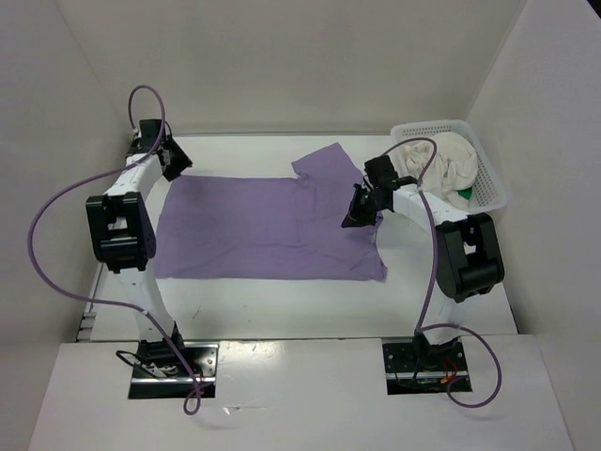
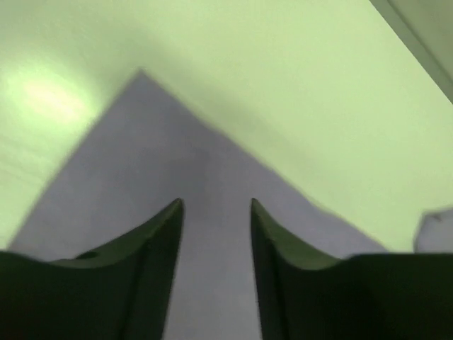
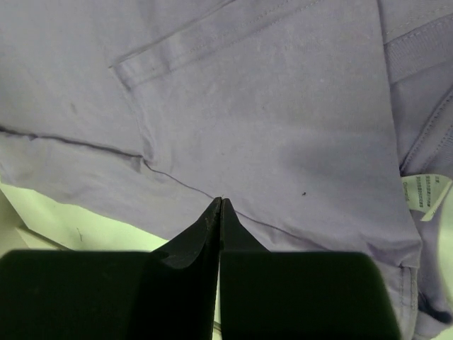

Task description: Fold and stack the t-shirts

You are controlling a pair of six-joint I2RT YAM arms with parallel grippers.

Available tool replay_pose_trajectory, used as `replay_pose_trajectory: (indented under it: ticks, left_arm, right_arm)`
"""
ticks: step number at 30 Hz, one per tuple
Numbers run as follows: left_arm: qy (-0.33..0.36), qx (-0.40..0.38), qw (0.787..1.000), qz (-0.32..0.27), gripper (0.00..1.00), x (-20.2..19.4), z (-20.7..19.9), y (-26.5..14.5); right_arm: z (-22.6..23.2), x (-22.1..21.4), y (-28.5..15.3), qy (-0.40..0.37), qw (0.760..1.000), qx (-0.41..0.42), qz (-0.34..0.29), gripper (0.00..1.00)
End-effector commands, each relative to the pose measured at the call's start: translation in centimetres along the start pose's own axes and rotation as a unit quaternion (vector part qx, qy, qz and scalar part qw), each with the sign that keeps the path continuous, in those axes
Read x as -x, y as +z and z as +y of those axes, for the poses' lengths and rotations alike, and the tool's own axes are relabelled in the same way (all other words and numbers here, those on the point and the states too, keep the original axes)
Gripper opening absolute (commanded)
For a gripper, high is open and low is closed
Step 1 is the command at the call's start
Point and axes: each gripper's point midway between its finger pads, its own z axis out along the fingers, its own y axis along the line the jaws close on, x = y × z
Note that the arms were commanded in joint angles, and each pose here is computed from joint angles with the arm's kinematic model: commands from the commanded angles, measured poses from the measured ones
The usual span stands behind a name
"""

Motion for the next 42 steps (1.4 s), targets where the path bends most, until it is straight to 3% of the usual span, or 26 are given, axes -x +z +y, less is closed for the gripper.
replay_pose_trajectory:
  ticks: [1, 3, 6, 11, 22, 26, 33, 42]
  left_arm:
    - [0.037, 0.064, 0.996, -0.042, 0.54, 3.5, 1.8, 2.9]
    - [0.040, 0.085, 0.995, -0.036, 0.62, 4.0, 2.9, 5.1]
    - [0.047, 0.114, 0.992, -0.024, 0.63, 3.2, 4.3, 7.5]
    - [0.070, 0.139, 0.988, -0.023, 0.55, 3.8, 5.1, 9.5]
    - [0.093, 0.162, 0.982, -0.021, 0.53, 3.9, 6.2, 10.1]
    - [0.093, 0.160, 0.983, -0.014, 0.45, 3.4, 6.3, 10.2]
    - [0.098, 0.155, 0.983, -0.002, 0.36, 2.3, 6.6, 10.8]
    - [0.107, 0.152, 0.983, -0.004, 0.34, 2.5, 6.6, 11.3]
  right_arm:
    - [1.6, 1.4, 0.1, -0.031, 0.999, 0.027, -0.009, 0.01]
    - [1.5, 1.2, 0.4, -0.034, 0.999, 0.028, -0.003, 0.02]
    - [1.4, 0.7, 0.5, -0.037, 0.999, 0.033, 0.006, 0.04]
    - [1.0, 0.0, 1.1, -0.037, 0.999, 0.033, 0.022, 0.04]
    - [0.8, -0.5, 2.3, -0.033, 0.998, 0.039, 0.039, 0.05]
    - [0.8, -0.4, 2.5, -0.033, 0.998, 0.039, 0.039, 0.05]
    - [1.8, 0.9, 2.1, -0.030, 0.998, 0.045, 0.022, 0.08]
    - [4.0, 3.4, 1.1, -0.038, 0.997, 0.065, -0.007, 0.09]
